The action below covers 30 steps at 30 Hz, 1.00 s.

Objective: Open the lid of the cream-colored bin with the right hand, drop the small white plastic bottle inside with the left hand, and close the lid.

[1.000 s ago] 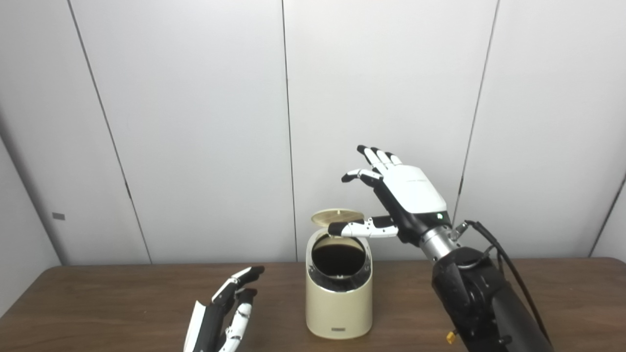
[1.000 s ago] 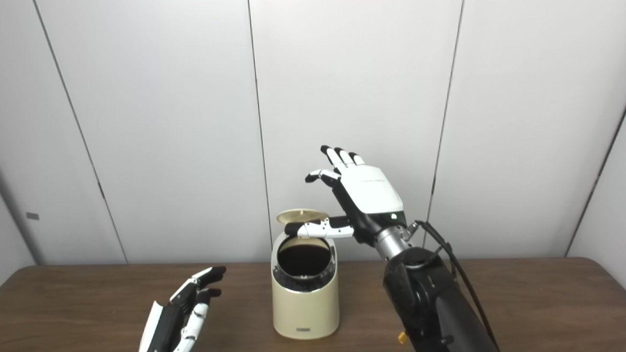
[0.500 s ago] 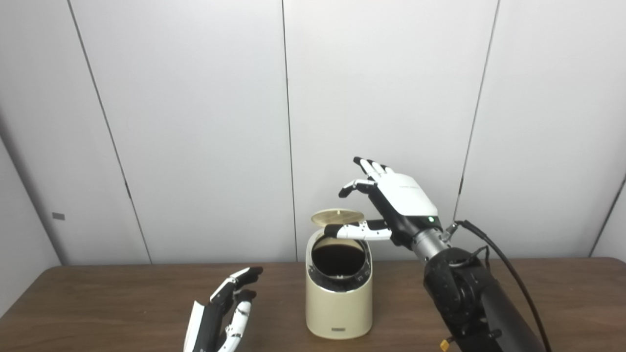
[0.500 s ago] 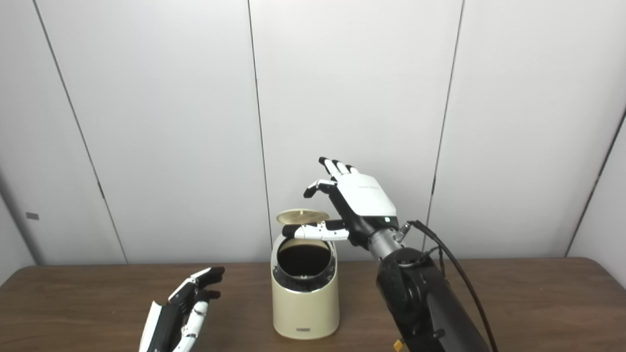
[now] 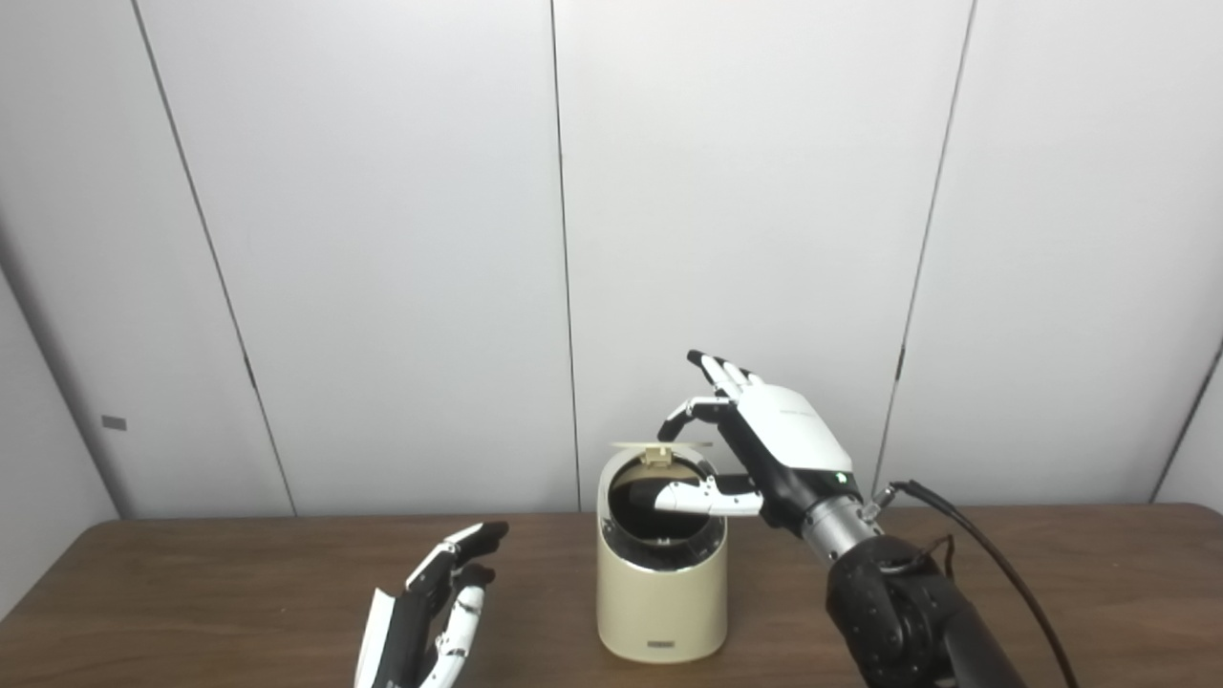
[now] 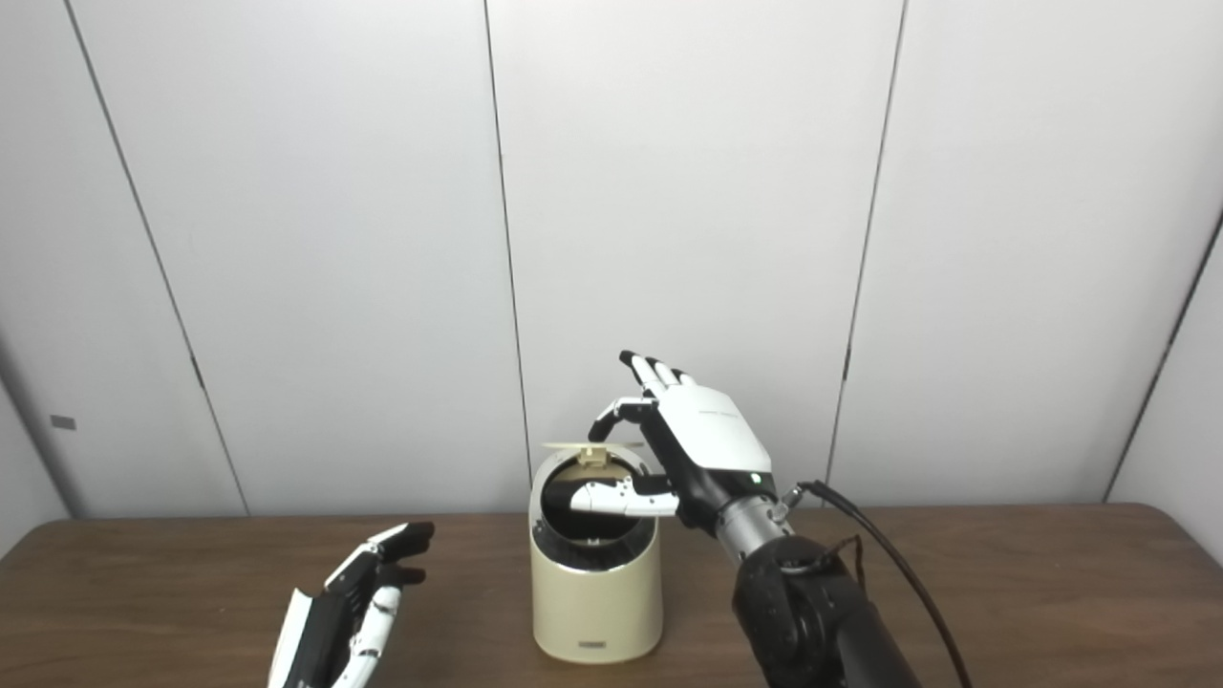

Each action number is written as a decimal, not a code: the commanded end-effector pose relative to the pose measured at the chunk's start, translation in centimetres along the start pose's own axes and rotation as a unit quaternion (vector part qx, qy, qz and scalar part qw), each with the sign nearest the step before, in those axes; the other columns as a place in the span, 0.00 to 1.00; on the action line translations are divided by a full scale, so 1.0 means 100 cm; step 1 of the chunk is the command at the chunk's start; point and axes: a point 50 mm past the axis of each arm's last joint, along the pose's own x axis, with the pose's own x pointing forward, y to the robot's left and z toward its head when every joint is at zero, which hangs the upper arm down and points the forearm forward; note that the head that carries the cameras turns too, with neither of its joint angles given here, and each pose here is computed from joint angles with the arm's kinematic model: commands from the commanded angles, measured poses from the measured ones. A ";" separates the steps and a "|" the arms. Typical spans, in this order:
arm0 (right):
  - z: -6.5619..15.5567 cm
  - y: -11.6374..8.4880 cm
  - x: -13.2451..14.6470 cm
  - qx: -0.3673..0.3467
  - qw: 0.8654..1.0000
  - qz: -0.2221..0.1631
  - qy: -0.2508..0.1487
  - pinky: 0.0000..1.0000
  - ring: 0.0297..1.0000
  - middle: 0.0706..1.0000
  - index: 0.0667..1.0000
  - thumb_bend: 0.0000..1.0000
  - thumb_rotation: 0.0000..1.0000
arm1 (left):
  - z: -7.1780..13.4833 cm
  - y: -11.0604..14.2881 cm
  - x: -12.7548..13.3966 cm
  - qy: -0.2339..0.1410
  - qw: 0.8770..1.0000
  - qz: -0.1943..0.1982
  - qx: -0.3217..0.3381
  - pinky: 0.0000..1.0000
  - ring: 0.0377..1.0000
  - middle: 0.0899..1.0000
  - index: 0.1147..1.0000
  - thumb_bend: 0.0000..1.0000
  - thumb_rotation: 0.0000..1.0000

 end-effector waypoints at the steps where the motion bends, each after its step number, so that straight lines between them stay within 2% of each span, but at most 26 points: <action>1: 0.010 -0.019 0.005 0.004 0.999 -0.038 -0.018 1.00 1.00 1.00 0.58 0.91 0.92 | 0.016 0.002 0.013 -0.037 0.999 0.005 0.003 0.69 0.79 0.78 0.74 0.19 0.78; 6: 0.009 -0.016 -0.001 0.017 0.999 -0.037 -0.012 1.00 1.00 1.00 0.58 0.91 0.93 | 0.020 0.004 0.013 -0.051 0.999 0.015 0.004 0.68 0.77 0.76 0.72 0.18 0.77; 15: 0.000 0.002 -0.013 0.037 0.999 -0.006 0.011 1.00 1.00 1.00 0.59 0.89 0.91 | 0.028 0.007 0.012 -0.058 0.998 0.028 0.012 0.65 0.74 0.74 0.72 0.18 0.87; 26: -0.008 0.022 -0.022 0.040 0.999 0.013 0.032 1.00 1.00 1.00 0.61 0.89 0.90 | 0.038 0.006 0.013 -0.066 0.997 0.033 0.006 0.69 0.76 0.75 0.72 0.20 0.89; 30: -0.013 0.030 -0.026 0.040 0.998 0.019 0.043 1.00 1.00 1.00 0.61 0.89 0.91 | 0.043 0.006 0.013 -0.078 0.996 0.034 0.003 0.69 0.77 0.75 0.72 0.18 0.90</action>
